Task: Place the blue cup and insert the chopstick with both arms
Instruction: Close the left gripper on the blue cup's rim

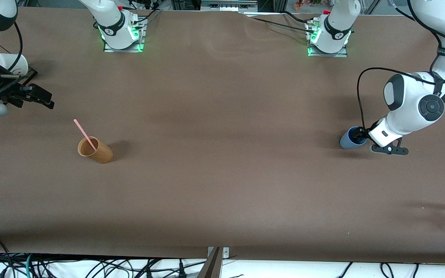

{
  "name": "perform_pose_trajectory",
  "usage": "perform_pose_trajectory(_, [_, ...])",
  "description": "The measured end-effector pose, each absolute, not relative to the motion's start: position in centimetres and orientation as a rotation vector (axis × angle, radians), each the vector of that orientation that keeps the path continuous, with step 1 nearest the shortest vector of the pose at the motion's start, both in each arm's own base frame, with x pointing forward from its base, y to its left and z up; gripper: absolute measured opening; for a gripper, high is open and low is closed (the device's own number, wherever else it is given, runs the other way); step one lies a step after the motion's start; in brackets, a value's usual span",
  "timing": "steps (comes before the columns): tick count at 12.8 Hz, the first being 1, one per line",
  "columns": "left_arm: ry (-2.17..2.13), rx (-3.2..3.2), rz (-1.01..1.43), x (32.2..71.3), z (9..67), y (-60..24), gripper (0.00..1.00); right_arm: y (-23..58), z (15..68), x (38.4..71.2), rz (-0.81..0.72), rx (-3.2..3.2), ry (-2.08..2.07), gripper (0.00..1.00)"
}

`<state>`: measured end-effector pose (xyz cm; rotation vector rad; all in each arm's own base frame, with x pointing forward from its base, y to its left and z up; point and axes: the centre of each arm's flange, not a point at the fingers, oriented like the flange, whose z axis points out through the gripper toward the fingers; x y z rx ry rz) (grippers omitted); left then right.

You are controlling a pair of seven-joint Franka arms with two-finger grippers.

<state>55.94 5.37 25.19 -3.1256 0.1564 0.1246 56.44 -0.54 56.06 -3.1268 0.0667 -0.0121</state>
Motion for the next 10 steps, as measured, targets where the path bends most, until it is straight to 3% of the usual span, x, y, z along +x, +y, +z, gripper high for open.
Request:
perform_pose_trajectory(6, [0.155, -3.126, 0.124, 55.94, 25.20, 5.46, 0.09, -0.54, 56.06, 56.44, -0.012, -3.127, 0.067, 1.00])
perform_pose_trajectory(7, [0.157, -3.125, 0.119, 55.99, 25.38, 5.42, 0.05, -0.54, 56.06, 56.44, -0.012, -3.127, 0.067, 1.00])
perform_pose_trajectory(10, [0.155, -3.125, 0.120, 56.01, 25.39, 5.48, 0.05, -0.54, 56.06, 56.44, -0.012, -3.127, 0.067, 1.00])
